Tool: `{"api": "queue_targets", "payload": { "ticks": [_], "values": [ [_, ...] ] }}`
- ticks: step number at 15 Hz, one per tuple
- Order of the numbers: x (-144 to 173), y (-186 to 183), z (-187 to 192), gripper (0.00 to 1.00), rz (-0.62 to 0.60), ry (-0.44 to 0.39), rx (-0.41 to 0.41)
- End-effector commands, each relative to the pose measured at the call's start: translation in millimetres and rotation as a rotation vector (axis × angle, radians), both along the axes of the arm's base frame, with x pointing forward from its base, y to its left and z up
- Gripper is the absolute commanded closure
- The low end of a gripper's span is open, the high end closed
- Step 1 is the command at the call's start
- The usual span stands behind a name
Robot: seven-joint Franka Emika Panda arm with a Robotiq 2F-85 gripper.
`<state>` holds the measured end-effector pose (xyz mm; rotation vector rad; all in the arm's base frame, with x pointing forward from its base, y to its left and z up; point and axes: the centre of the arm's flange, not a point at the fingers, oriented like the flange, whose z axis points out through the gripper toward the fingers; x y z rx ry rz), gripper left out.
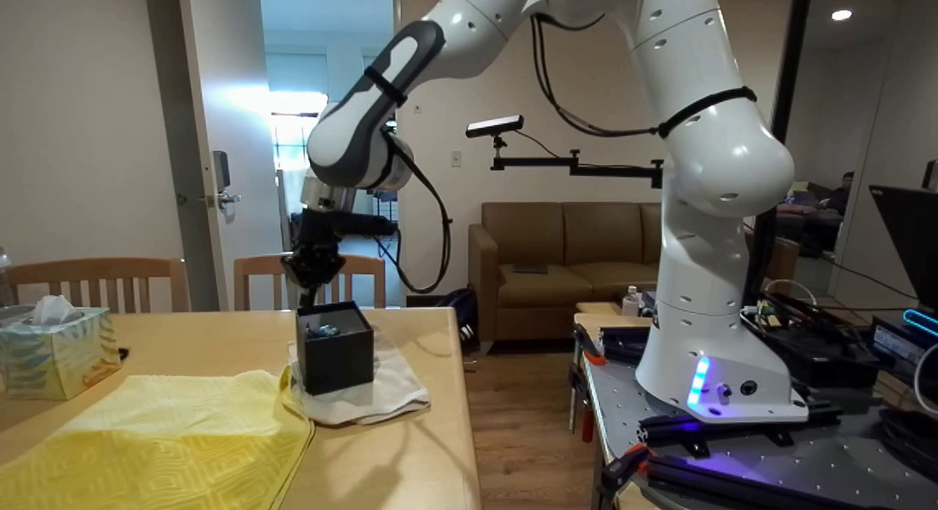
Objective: Pick up the bottle in the black box and place it on the table
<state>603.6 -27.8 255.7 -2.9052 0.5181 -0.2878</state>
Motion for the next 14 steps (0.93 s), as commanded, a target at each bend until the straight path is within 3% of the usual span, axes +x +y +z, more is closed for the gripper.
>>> {"api": "queue_targets", "payload": {
  "ticks": [1, 2, 3, 8, 14],
  "values": [
    [-22, 2, 43, 0.99, 0.022, -0.043, -0.003],
    [-23, 3, 50, 0.9, 0.016, -0.051, -0.001],
    [-24, 3, 55, 0.73, 0.02, -0.041, 0.0],
    [-41, -1, 41, 0.43, 0.004, 0.167, 0.035],
    [-56, -9, 16, 0.03, -0.015, 0.275, 0.047]
  ]
}}
